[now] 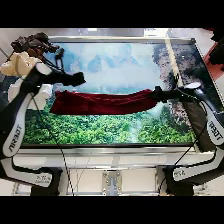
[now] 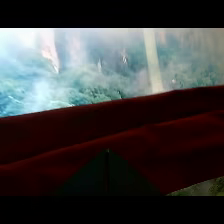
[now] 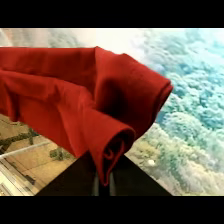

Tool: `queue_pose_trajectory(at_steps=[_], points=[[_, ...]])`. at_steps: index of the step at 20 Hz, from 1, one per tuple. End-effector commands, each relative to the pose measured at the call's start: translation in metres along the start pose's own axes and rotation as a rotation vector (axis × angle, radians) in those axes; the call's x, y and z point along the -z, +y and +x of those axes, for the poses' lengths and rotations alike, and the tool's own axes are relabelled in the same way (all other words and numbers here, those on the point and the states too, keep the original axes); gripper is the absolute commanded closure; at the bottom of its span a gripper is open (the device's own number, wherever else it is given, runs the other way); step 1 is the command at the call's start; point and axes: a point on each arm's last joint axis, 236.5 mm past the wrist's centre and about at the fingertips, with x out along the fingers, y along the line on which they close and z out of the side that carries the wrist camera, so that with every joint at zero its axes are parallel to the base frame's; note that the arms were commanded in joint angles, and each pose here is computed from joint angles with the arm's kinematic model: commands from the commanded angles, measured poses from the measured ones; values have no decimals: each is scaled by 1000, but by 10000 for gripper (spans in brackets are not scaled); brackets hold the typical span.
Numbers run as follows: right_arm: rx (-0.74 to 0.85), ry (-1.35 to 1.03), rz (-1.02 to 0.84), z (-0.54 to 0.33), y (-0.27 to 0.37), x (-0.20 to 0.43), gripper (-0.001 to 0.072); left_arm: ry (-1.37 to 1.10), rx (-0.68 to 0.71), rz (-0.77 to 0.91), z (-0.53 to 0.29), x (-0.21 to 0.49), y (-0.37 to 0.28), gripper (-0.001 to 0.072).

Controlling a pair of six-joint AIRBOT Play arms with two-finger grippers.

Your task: Fold the shirts.

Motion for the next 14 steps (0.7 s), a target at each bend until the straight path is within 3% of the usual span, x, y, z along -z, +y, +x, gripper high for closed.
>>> queue_pose_trajectory(at_steps=[1, 8, 11, 14], points=[[140, -5, -69, -51, 25, -2, 683, 165, -20, 88, 80, 62, -31, 694], [152, -11, -244, -80, 111, -2, 684, 316, 55, 104, 158, 145, -89, 694], [125, -33, -314, -63, 147, -3, 684, 275, 79, 125, 148, 117, -102, 693], [95, -44, -344, -38, 173, 0, 685, 167, 132, 211, 92, 44, -119, 692]])
